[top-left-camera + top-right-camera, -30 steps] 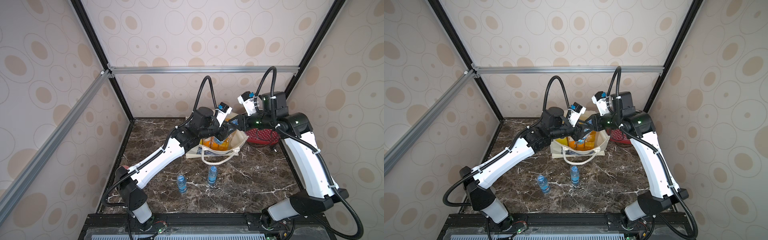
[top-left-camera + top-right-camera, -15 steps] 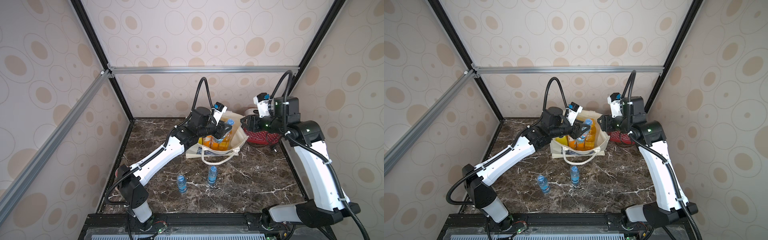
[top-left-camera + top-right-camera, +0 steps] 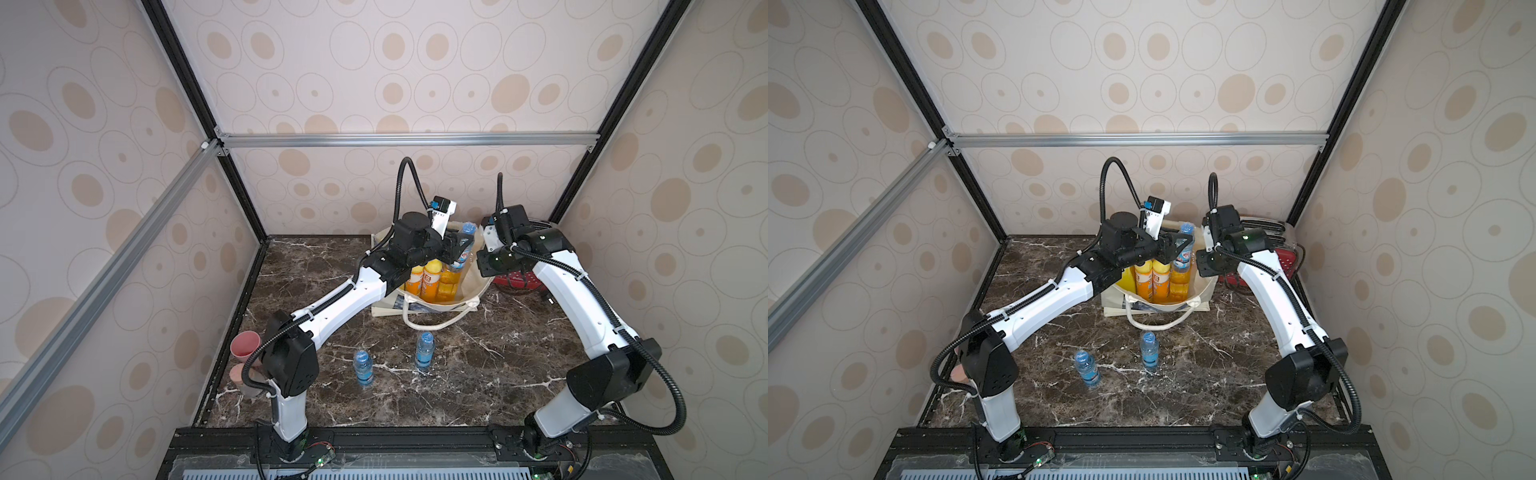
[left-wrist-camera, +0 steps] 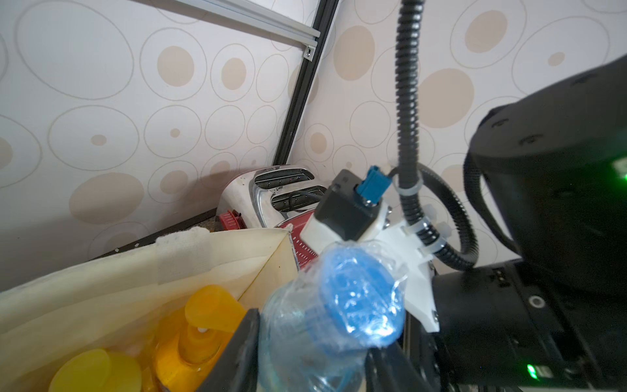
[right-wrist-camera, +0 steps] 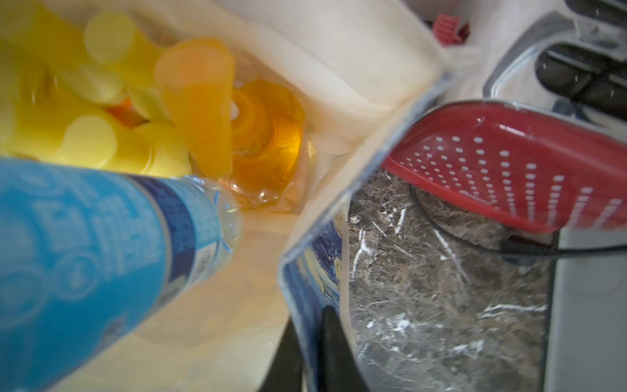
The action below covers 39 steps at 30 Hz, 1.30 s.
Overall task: Pack dish soap into the shopping bag
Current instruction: Place the bottle of dish soap in the shopping bag.
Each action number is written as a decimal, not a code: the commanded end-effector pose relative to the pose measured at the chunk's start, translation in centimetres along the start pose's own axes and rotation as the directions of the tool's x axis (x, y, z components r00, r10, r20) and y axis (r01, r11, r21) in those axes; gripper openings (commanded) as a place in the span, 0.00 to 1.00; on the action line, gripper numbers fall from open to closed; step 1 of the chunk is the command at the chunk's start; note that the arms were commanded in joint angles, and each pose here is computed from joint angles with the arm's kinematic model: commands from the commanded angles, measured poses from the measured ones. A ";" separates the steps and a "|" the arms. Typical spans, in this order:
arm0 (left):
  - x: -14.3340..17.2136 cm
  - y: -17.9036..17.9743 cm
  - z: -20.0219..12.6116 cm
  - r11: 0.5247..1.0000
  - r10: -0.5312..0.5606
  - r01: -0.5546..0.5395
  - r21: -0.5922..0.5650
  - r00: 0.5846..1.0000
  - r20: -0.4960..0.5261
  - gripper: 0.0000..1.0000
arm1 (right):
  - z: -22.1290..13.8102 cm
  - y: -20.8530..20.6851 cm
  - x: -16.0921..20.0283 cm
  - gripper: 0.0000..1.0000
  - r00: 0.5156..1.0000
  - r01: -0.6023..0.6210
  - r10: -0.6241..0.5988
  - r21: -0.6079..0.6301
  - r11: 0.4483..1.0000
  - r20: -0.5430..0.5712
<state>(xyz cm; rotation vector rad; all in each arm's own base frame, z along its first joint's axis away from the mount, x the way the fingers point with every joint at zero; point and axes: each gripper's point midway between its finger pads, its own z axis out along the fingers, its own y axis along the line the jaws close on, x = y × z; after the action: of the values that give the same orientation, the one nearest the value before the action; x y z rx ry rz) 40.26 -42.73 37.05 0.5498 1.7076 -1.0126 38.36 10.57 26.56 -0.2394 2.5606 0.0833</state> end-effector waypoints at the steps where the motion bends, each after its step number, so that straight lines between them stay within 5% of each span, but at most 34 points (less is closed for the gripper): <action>1: -6.3 -2.5 -1.1 0.996 -0.012 -0.008 0.090 0.975 0.220 0.08 | -2.2 -0.3 -0.3 0.00 0.999 -0.010 0.010 0.004 1.000 0.043; 7: -4.0 -2.5 0.4 0.994 -0.036 0.012 0.111 0.975 0.220 0.07 | -5.6 0.2 -2.5 0.00 0.990 -0.021 0.026 -0.036 0.999 0.138; 28: 6.9 1.2 6.2 0.997 -0.061 0.058 0.047 0.996 0.068 0.10 | -5.5 -1.3 -2.1 0.00 0.983 -0.090 0.097 -0.057 0.994 0.153; 32: 8.4 1.4 6.6 0.998 -0.039 0.038 0.049 0.999 0.026 0.29 | -5.3 -1.2 -2.3 0.00 0.983 -0.090 0.099 -0.065 0.994 0.154; 39: 9.4 1.6 6.6 0.999 -0.009 0.010 0.045 1.000 -0.018 0.89 | -5.1 -1.5 -2.1 0.00 0.984 -0.085 0.092 -0.053 0.995 0.149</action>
<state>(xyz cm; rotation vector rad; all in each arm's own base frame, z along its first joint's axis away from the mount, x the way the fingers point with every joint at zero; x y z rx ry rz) 41.62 -48.11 29.27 0.5460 1.6478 -1.0817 37.74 9.09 28.76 -0.1359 2.5358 0.1711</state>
